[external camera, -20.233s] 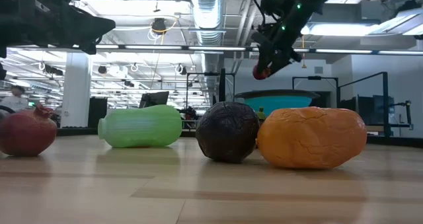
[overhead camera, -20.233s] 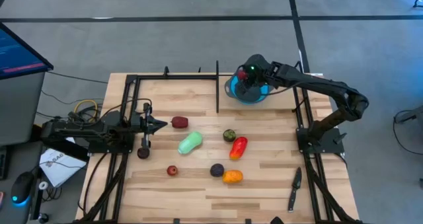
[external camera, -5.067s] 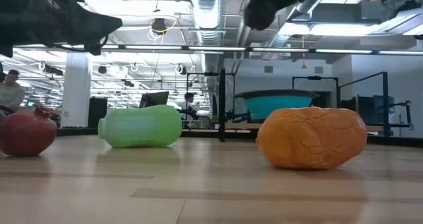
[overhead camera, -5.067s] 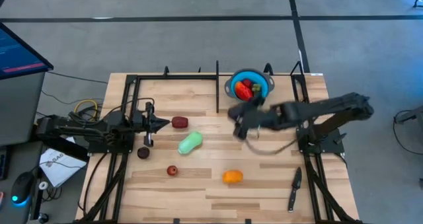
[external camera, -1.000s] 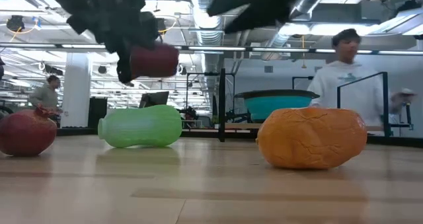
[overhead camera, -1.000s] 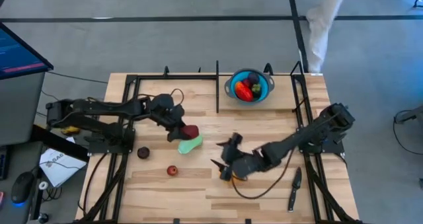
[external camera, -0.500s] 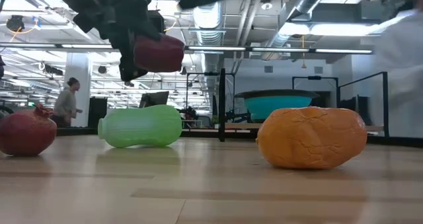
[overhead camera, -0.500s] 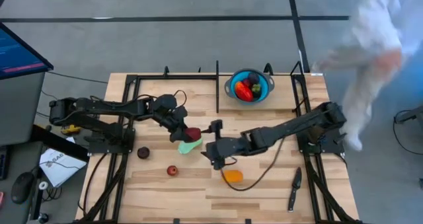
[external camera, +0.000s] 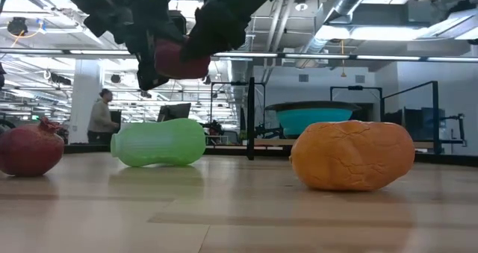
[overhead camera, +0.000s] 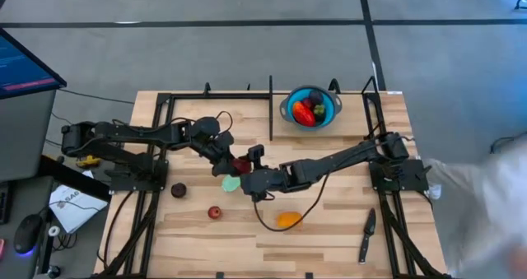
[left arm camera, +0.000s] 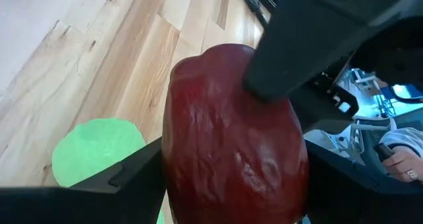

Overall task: Pick & Place Fruit
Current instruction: Put the red apple into the blue strainer bowl on the shelf

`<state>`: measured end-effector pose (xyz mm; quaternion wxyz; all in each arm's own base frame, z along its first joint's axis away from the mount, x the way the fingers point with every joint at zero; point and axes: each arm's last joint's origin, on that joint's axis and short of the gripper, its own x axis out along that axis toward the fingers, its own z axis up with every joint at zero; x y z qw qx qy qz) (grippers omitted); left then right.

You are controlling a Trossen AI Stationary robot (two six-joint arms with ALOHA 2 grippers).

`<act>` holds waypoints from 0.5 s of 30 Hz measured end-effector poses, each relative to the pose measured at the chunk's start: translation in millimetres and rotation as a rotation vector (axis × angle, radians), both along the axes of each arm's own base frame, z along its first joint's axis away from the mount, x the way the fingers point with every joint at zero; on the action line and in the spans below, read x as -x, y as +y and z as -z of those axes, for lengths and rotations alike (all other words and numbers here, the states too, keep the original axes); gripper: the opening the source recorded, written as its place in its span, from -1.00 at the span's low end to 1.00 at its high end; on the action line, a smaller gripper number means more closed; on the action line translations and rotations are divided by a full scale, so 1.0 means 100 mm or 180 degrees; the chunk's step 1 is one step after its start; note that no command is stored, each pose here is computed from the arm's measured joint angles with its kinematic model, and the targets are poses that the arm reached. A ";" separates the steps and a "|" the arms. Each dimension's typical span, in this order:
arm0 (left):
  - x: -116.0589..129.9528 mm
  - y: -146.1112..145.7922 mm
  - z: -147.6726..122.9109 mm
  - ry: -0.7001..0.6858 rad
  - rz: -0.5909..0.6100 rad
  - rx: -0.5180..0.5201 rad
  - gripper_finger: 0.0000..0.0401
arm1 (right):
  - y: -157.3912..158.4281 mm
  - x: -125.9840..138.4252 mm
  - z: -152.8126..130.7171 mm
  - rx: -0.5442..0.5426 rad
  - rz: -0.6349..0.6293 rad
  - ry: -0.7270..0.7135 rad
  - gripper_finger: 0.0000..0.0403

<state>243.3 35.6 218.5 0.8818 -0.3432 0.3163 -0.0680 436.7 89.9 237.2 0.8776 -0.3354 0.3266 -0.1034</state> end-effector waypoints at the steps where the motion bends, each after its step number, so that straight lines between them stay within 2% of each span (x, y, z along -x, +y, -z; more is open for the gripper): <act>1: 0.00 0.00 0.00 -0.0002 0.0001 -0.0001 0.39 | 0.00 0.00 0.00 -0.0002 -0.0003 -0.0001 0.71; 8: -0.01 0.00 -0.01 -0.0038 -0.0003 -0.0010 0.39 | -0.01 0.00 0.01 -0.0037 0.0019 0.0021 0.46; 15: -0.01 0.01 -0.01 -0.0099 0.0014 -0.0092 0.42 | -0.03 0.02 0.02 -0.0363 0.0262 -0.0122 0.24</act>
